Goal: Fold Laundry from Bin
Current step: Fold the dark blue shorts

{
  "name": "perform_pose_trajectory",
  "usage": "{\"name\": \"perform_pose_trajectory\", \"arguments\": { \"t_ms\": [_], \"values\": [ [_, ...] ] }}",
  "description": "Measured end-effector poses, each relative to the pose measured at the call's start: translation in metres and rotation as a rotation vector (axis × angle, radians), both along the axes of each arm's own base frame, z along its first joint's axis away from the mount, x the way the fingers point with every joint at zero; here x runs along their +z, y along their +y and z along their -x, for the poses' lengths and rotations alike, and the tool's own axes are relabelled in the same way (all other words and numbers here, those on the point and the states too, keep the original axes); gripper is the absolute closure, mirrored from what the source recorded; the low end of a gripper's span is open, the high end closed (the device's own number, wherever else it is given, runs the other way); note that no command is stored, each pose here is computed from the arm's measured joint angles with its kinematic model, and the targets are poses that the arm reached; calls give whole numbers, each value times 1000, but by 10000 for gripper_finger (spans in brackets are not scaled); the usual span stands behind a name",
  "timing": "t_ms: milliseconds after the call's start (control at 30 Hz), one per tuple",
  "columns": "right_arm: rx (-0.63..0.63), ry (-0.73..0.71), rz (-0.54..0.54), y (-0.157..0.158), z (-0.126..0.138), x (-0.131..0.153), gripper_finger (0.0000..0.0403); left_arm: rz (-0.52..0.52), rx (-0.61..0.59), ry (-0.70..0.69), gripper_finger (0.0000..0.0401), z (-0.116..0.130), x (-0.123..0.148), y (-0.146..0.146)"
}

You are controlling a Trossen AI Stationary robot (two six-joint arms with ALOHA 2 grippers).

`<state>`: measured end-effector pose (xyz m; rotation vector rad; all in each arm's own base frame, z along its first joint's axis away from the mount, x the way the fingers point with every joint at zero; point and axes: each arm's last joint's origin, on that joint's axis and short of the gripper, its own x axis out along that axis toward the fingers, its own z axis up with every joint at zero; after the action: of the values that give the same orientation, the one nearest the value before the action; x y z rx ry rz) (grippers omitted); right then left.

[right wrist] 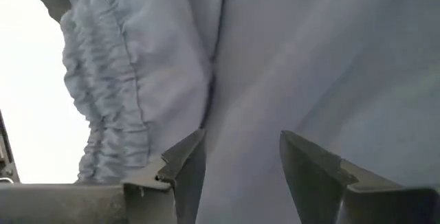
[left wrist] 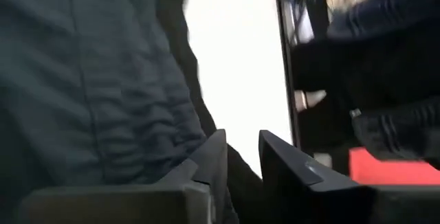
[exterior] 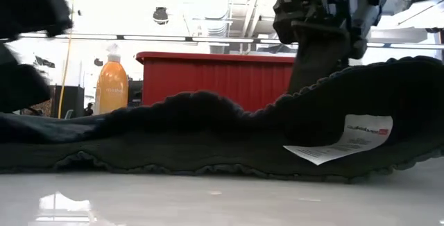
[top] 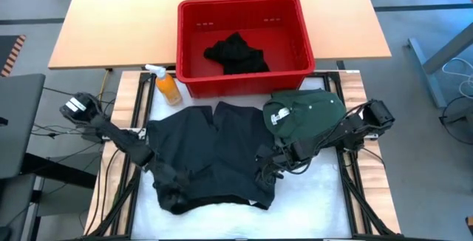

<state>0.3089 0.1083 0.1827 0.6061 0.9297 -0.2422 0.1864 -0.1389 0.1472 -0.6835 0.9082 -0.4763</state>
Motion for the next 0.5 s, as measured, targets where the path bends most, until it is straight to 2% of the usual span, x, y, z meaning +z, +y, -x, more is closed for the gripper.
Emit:
{"name": "perform_pose_trajectory", "arguments": {
  "t_ms": [133,300,367,500],
  "values": [
    [5,12,-33,6,3,0,192,53,-56,94,362,15,-12,-27],
    [-40,-5,-32,22,9,0,192,56,-110,108,393,32,-18,-49],
    [-91,-4,-50,26,11,0,192,57,-106,94,399,37,-17,-54],
    [-318,65,-151,24,18,-4,192,100,-120,56,400,50,-11,-67]
  ]
}}
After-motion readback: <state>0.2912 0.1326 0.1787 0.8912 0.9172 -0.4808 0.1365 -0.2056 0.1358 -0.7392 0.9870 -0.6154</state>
